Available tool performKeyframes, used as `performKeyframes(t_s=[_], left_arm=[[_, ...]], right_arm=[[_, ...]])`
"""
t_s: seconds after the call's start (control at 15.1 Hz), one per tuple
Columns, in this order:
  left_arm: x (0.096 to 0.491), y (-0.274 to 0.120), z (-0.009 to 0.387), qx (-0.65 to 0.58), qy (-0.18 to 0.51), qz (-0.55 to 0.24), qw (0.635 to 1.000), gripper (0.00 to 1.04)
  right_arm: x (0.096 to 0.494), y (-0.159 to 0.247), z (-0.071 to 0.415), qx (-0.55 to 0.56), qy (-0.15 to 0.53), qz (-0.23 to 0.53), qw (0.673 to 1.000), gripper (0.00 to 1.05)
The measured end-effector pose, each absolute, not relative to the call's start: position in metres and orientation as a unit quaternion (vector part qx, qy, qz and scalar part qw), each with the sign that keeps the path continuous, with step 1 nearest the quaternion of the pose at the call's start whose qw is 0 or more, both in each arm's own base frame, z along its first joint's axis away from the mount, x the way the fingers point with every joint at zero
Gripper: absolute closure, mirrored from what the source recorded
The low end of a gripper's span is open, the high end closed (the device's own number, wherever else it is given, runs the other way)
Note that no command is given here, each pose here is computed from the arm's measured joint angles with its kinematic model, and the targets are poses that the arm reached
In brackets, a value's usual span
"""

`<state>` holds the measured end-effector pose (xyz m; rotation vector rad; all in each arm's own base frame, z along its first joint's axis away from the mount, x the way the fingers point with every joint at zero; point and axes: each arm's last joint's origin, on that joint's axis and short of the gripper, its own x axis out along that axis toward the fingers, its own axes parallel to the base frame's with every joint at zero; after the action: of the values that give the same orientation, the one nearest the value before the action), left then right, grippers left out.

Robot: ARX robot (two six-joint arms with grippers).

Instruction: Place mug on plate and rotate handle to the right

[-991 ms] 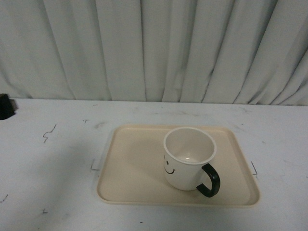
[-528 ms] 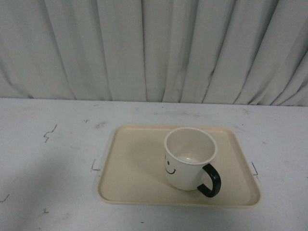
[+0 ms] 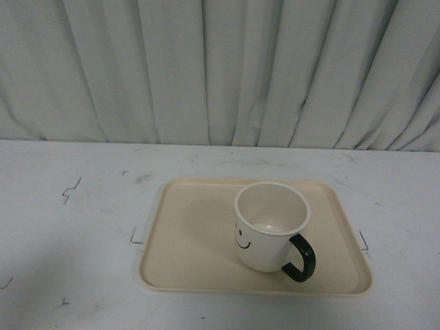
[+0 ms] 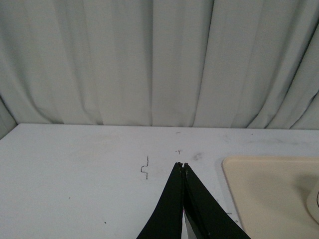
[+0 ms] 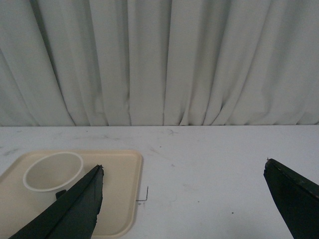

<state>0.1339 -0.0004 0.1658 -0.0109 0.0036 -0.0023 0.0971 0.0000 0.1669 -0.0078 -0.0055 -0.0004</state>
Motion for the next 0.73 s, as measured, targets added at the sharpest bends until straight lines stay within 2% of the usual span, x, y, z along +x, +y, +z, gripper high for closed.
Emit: performKeyframes(t_s=[0.73], left_arm=[[0.111,0.000,0.169,-0.005,-0.005,-0.001,1.000,1.03]], right_arm=[[0.097,0.000,0.167,-0.004,-0.003,0.000,1.000,0.06]])
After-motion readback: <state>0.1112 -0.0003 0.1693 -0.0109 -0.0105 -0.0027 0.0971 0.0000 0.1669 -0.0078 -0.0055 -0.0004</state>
